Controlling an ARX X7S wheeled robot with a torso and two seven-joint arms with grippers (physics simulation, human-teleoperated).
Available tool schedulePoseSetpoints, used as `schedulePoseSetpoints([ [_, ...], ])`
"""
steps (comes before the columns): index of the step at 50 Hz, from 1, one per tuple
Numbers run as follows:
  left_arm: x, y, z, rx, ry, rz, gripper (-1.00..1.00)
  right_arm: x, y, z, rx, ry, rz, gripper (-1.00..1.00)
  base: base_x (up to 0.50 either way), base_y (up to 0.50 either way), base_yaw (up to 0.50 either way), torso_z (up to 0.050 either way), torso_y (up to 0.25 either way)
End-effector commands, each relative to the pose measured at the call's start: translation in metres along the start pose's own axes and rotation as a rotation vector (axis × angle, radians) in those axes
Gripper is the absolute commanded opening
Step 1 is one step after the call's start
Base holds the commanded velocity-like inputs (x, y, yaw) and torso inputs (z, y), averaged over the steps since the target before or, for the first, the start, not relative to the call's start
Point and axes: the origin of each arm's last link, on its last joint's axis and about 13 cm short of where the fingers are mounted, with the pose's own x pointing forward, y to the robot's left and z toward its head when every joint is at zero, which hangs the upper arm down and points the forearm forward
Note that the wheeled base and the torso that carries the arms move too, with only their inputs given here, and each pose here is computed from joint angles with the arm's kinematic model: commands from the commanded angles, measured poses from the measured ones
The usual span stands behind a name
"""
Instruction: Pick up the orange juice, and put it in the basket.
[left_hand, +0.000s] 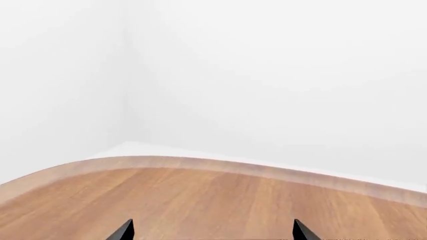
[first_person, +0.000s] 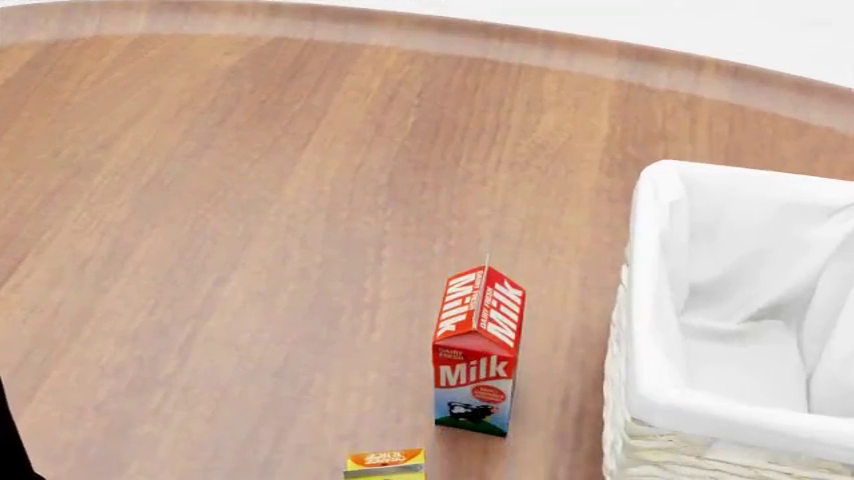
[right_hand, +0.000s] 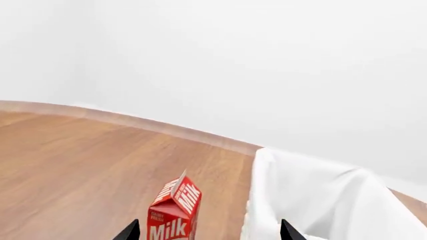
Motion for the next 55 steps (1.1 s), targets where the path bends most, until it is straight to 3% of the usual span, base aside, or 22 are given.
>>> schedulePoseSetpoints([
  [1, 0.000, 0.000, 0.002, -0.032, -0.022, -0.004, 1.00, -0.005, 0.013, -0.008, -0.013, 0.028, 0.035, 1.00, 0.00, 0.00, 0.00, 0.000, 0.000],
  [37, 0.000, -0.001, 0.003, -0.033, -0.022, -0.007, 1.00, 0.016, 0.050, -0.033, -0.057, 0.155, 0.153, 1.00, 0.00, 0.00, 0.00, 0.000, 0.000],
  [55, 0.000, -0.002, 0.002, -0.029, -0.019, -0.015, 1.00, 0.026, 0.078, -0.039, -0.004, 0.157, 0.188, 1.00, 0.00, 0.00, 0.00, 0.000, 0.000],
])
